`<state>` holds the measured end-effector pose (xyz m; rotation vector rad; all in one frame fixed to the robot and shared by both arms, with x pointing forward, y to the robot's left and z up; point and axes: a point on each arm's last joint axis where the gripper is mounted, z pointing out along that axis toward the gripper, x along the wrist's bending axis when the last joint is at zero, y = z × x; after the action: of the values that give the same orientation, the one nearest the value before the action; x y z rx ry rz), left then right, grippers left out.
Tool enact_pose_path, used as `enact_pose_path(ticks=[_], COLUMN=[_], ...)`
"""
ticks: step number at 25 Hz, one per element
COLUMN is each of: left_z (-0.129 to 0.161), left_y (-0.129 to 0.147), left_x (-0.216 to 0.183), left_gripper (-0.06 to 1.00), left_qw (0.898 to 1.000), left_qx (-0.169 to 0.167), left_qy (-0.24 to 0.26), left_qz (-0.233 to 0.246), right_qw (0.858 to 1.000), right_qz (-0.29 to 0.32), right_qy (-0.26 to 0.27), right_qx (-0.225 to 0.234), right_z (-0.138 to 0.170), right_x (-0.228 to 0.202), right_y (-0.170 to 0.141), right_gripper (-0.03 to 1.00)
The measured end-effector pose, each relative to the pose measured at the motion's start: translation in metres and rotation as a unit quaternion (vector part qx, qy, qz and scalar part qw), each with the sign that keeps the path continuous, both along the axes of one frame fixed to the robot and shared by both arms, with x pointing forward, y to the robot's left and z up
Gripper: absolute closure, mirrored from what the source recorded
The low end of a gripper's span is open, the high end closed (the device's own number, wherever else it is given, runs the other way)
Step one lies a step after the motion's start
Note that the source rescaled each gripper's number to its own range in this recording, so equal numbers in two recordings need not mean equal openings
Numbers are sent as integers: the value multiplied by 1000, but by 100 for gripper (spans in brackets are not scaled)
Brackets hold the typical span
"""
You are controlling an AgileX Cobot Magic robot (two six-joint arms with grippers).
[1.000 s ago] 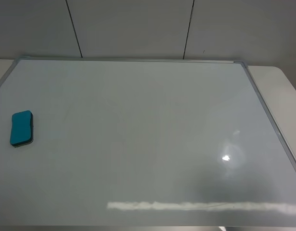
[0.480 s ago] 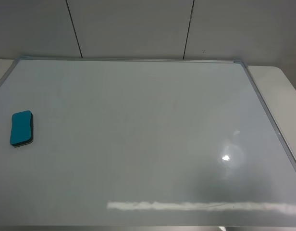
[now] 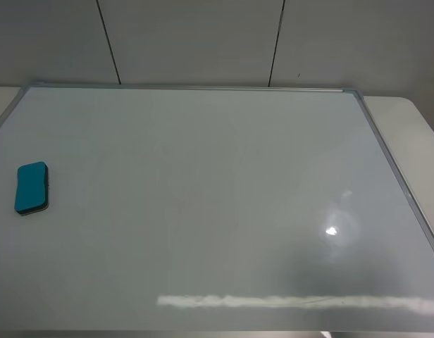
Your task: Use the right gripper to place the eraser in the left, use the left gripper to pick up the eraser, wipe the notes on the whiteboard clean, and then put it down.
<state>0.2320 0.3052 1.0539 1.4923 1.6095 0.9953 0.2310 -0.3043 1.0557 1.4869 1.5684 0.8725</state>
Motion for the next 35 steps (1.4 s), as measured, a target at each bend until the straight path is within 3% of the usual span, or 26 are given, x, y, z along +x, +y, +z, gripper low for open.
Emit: enact_pose_path(ticks=[11, 21, 35], left_z=[0, 0, 0], left_y=[0, 0, 0], left_x=[0, 0, 0], left_gripper=[-6, -6, -6], left_qw=[1000, 1000, 1000], left_qx=[0, 0, 0], left_qy=[0, 0, 0], left_qz=[0, -31, 5], right_qw=[1000, 1000, 1000], right_qz=[0, 0, 0], right_qy=[0, 0, 0], right_qx=[0, 0, 0], right_z=[0, 0, 0], right_x=[0, 0, 0], right_y=[0, 0, 0], right_gripper=[-3, -3, -3])
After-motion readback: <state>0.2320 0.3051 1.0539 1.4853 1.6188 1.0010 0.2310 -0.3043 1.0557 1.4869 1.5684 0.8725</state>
